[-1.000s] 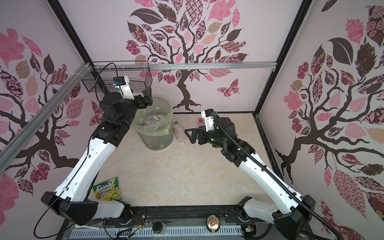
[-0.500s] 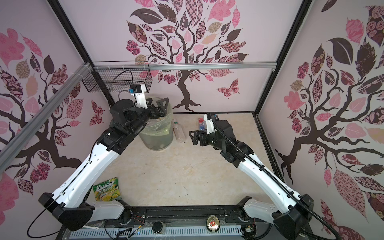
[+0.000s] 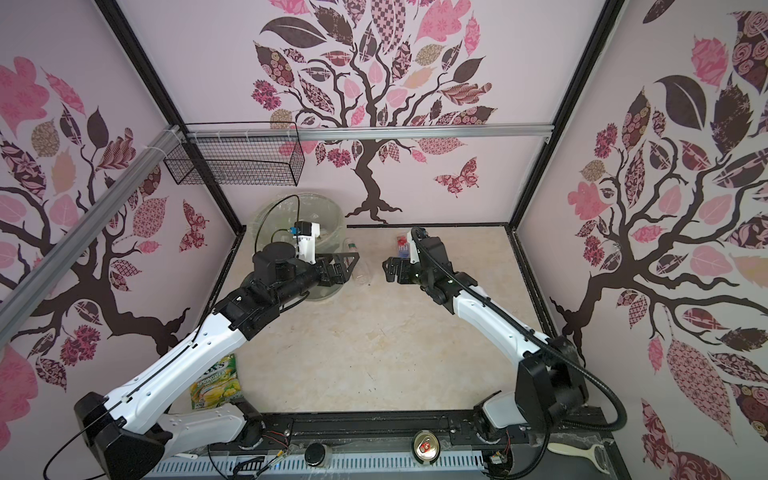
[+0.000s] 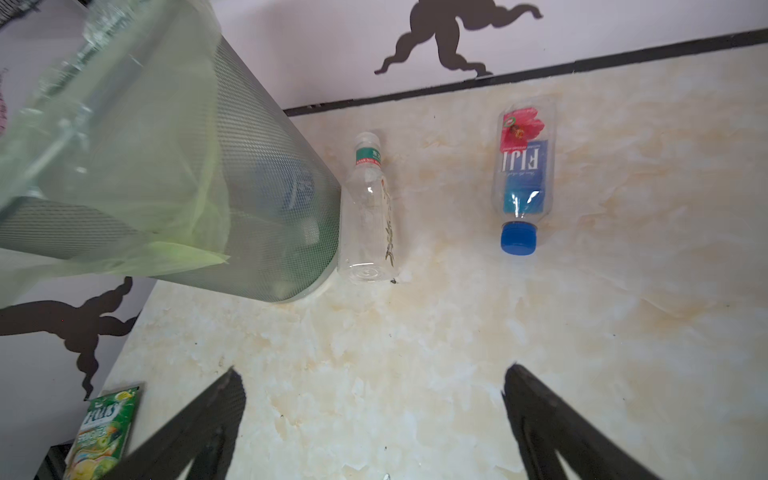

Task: Throw the plastic bottles in the bin
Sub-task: 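Move right gripper to the green-cap clear bottle while left gripper draws back, then close right gripper on the green-cap clear bottle and lift it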

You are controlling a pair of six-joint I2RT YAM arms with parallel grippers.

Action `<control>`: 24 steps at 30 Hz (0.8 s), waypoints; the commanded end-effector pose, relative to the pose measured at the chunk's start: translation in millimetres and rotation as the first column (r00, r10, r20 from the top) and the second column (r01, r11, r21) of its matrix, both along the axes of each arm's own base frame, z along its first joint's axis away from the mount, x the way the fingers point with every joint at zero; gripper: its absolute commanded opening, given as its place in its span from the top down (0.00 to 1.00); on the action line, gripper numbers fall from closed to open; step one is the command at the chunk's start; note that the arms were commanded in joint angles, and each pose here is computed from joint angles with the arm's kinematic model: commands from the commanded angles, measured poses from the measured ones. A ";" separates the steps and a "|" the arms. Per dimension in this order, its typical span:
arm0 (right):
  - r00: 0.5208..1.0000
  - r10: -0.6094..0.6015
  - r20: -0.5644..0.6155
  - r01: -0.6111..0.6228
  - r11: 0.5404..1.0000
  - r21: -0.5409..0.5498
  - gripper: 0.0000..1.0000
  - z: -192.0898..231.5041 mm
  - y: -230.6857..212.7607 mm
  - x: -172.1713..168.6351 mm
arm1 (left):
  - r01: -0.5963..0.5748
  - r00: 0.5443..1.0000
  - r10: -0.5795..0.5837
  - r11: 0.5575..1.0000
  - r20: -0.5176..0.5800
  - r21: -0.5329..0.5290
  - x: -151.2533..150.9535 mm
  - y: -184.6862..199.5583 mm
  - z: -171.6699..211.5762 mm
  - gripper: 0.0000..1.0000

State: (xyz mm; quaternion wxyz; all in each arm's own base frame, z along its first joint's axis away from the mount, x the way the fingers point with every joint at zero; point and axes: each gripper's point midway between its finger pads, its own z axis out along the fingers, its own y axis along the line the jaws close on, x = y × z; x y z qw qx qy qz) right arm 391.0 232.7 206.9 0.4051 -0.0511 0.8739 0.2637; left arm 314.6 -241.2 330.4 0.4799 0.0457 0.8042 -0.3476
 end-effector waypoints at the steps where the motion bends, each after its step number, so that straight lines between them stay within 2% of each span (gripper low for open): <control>1: 0.998 0.050 0.033 -0.049 0.998 -0.029 0.01 -18.5 30.9 12.4 | 0.013 0.999 -0.016 0.998 -0.050 -0.068 -10.4 2.2 -15.8 0.02; 5: 0.996 0.093 0.003 -0.093 0.994 -0.056 0.00 -51.5 58.6 21.4 | 0.006 0.990 -0.017 0.997 -0.140 -0.077 -13.6 14.0 -41.9 0.02; 9: 0.993 0.115 -0.008 -0.116 0.991 -0.064 0.01 -71.7 81.2 30.4 | -0.028 0.985 0.014 0.996 -0.171 -0.080 -18.3 31.2 -59.0 0.02; 24: 0.995 0.084 -0.047 -0.089 0.987 -0.135 0.00 -122.4 105.3 77.8 | -0.103 0.962 0.084 0.993 -0.261 -0.059 -33.9 58.3 -104.6 0.02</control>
